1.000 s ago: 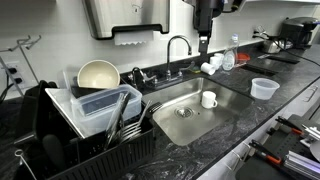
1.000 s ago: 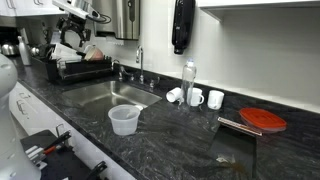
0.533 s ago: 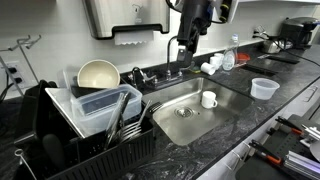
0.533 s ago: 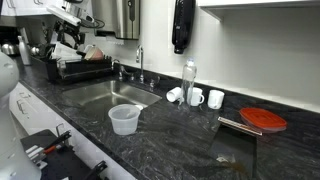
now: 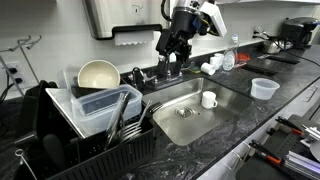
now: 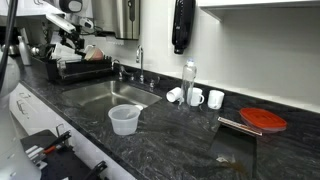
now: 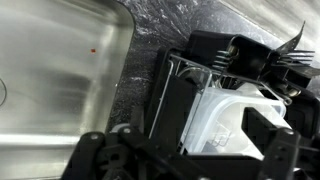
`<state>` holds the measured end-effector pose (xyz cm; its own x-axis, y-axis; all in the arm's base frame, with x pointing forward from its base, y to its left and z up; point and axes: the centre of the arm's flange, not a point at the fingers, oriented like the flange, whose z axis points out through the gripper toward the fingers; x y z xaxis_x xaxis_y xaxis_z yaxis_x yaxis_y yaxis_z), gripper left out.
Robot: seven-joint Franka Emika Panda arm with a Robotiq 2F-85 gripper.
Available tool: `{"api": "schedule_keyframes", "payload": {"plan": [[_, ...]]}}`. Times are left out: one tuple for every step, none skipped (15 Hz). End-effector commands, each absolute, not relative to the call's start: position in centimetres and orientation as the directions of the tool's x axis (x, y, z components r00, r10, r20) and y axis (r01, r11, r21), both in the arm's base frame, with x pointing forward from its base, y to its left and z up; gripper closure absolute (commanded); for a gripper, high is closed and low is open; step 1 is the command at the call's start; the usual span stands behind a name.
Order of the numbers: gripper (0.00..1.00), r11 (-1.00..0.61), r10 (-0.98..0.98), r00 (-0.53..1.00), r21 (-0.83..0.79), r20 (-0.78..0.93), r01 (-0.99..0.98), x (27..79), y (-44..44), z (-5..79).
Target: Pick up the spoon from the dish rack and place it inside the white mug in the sink, remove the mug from the sink and place it on the right side of the countertop
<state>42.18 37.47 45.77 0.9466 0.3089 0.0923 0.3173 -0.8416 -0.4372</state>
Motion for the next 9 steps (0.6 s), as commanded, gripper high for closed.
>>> {"api": "schedule_keyframes", "payload": {"plan": [[0.0, -0.842, 0.305, 0.948, -0.44, 0.092, 0.313, 42.06, 37.66, 45.8], [0.0, -0.842, 0.302, 0.949, -0.441, 0.093, 0.311, 42.06, 37.69, 45.82], [0.0, -0.842, 0.3, 0.949, -0.441, 0.095, 0.31, 42.11, 37.65, 45.82], [0.0, -0.843, 0.299, 0.95, -0.441, 0.095, 0.309, 42.12, 37.63, 45.82], [0.0, -0.843, 0.298, 0.95, -0.441, 0.095, 0.309, 42.12, 37.63, 45.81], [0.0, -0.843, 0.298, 0.95, -0.441, 0.095, 0.309, 42.12, 37.63, 45.81], [0.0, -0.843, 0.298, 0.95, -0.441, 0.095, 0.309, 42.12, 37.63, 45.81], [0.0, -0.842, 0.301, 0.949, -0.44, 0.097, 0.312, 42.16, 37.97, 45.57], [0.0, -0.836, 0.315, 0.944, -0.444, 0.097, 0.324, 42.13, 38.52, 45.22]]}}
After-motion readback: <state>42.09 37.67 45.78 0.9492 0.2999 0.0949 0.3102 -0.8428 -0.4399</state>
